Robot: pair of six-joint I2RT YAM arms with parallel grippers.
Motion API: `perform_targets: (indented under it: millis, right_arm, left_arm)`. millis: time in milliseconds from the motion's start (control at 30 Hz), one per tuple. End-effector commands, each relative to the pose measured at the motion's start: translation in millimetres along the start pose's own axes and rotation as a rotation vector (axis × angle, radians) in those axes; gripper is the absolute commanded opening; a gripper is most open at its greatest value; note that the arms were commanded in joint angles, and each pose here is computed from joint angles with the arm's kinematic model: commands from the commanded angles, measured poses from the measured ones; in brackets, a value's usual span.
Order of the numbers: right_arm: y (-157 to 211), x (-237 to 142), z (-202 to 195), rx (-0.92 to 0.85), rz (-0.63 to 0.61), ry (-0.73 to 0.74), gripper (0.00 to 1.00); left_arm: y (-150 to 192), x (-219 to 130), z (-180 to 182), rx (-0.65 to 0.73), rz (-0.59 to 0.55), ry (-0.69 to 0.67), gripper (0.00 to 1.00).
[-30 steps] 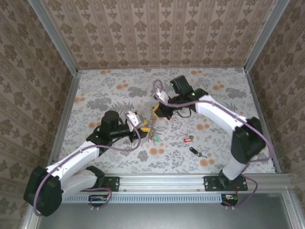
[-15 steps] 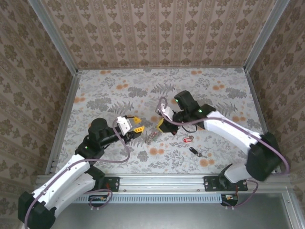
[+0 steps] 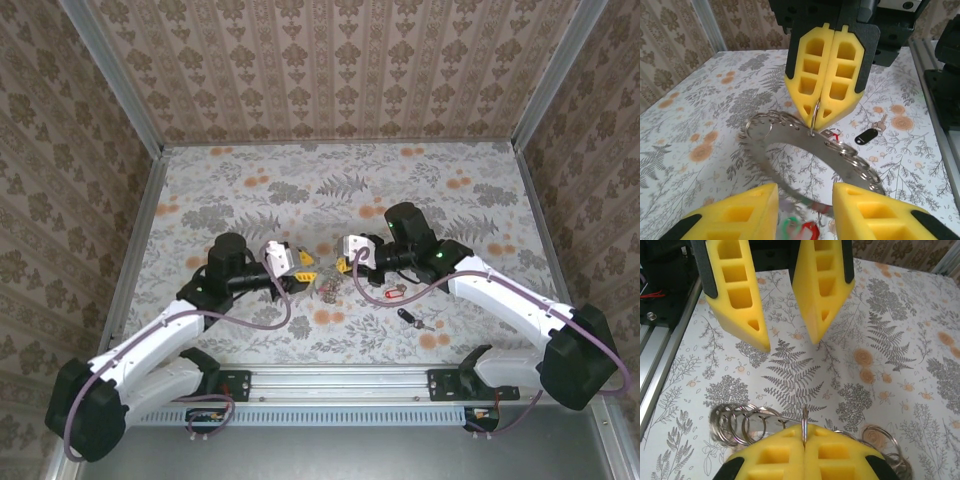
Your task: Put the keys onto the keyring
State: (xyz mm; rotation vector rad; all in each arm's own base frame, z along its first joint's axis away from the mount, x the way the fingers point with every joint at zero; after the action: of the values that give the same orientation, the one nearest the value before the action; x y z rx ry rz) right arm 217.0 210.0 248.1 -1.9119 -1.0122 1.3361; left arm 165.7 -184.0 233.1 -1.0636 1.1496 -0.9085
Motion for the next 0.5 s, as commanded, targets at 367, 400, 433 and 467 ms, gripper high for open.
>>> perform_targets:
  millis: [367,400,433,467]
  right_arm:
    - [-5,16,-8,0.006,-0.091,-0.095,0.00]
    - [-4,16,-8,0.011,-0.094,-0.094,0.00]
    - [-4,16,-8,0.014,-0.101,-0.096,0.00]
    - [-4,16,-8,0.016,-0.111,-0.094,0.00]
  left_arm:
    - [-21,17,6,0.120,-0.096,0.101,0.25]
    - [-20,18,6,0.117,-0.091,0.104,0.25]
    - [-19,19,7,0.116,-0.086,0.106,0.25]
    - [-18,20,7,0.110,-0.074,0.108,0.24]
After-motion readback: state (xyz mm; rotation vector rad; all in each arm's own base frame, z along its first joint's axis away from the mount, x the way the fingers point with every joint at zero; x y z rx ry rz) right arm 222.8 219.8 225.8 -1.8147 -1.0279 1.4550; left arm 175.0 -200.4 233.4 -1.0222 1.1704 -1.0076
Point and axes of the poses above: each hand's point on the last joint's axis, 136 mm out from that joint toward the fingers, its own x axis out along the fingers, its own z axis along the line the jaws close on, y = z × x, the point moved 9 cm from there along -x, back along the fingers, and after that the axes turned 4 degrees about -x, right-handed, at the moved point
